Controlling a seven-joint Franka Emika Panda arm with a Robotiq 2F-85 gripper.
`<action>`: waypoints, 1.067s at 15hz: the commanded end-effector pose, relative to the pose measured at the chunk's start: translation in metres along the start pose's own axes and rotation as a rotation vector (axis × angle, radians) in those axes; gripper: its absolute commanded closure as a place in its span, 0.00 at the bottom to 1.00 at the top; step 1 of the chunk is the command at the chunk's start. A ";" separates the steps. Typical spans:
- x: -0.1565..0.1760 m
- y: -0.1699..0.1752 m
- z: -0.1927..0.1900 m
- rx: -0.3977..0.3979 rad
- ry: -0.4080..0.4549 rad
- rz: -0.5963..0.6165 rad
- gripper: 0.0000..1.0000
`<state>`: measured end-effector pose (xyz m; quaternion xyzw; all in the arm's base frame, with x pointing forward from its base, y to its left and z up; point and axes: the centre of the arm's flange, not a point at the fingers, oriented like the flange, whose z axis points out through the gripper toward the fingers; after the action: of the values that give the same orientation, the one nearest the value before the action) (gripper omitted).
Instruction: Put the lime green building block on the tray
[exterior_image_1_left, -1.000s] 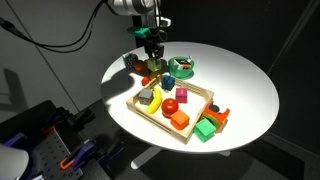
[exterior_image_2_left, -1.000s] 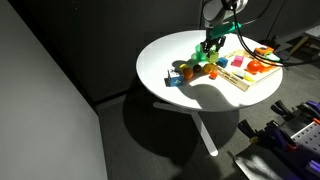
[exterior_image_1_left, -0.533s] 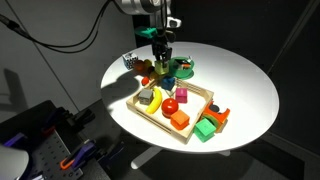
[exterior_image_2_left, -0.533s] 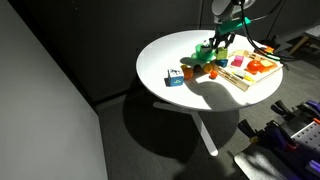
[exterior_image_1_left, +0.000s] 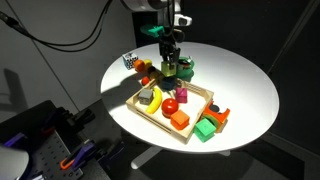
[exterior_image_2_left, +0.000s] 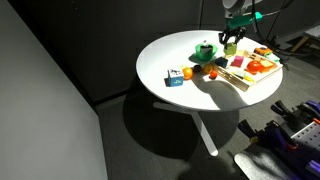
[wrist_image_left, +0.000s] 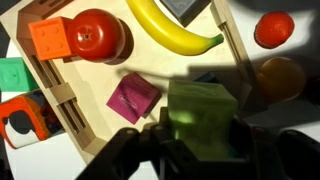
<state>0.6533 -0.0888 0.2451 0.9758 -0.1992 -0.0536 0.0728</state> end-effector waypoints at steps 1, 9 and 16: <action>-0.003 0.030 -0.007 0.024 -0.014 0.054 0.71; 0.014 0.090 -0.001 0.063 -0.036 0.246 0.71; 0.019 0.123 0.000 0.073 -0.030 0.404 0.21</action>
<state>0.6269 -0.2030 0.2521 0.9282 -0.3649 -0.0513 0.0510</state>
